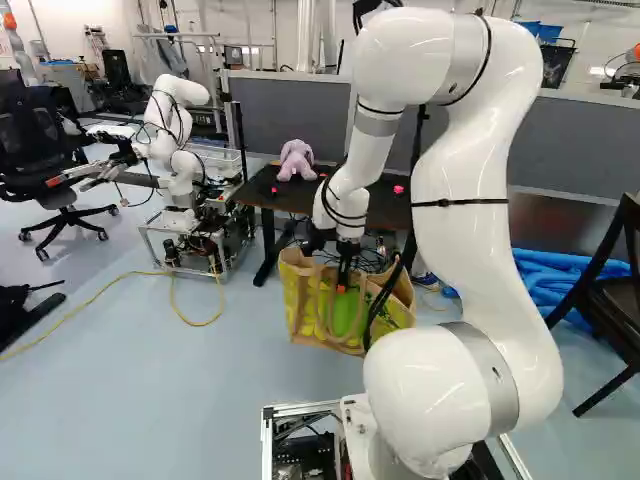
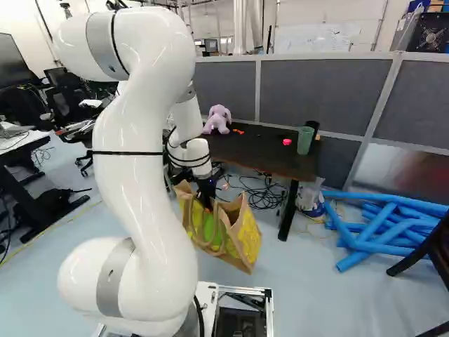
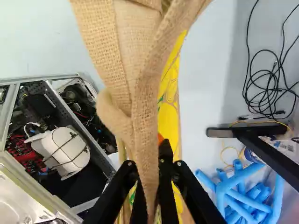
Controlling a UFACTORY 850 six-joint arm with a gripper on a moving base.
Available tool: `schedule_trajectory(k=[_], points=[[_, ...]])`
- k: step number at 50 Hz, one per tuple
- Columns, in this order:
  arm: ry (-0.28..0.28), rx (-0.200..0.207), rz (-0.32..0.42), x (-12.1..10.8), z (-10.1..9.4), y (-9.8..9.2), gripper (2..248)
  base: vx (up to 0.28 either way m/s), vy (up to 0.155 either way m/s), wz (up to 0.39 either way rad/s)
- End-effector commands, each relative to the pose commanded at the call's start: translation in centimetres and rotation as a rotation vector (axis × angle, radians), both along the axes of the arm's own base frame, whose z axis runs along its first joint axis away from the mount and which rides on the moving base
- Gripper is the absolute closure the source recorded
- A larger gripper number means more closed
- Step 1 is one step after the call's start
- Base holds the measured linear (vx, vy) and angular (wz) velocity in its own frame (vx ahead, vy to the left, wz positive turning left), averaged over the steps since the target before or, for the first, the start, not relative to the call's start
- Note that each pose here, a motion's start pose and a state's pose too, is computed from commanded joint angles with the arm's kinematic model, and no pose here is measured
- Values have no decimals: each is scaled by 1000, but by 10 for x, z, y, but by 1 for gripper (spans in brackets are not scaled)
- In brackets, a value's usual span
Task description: Pick up the bag on the ground and place it on the table
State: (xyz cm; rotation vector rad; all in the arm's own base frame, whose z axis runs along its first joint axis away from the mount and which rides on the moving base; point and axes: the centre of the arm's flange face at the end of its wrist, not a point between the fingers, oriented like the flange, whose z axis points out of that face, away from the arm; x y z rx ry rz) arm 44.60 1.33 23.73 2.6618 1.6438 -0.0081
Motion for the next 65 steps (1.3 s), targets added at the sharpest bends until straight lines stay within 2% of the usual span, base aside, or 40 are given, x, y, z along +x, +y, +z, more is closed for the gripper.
schedule_trajectory(k=[65], points=[[-23,11,-100,-28,99,-22,229,0,0,0]])
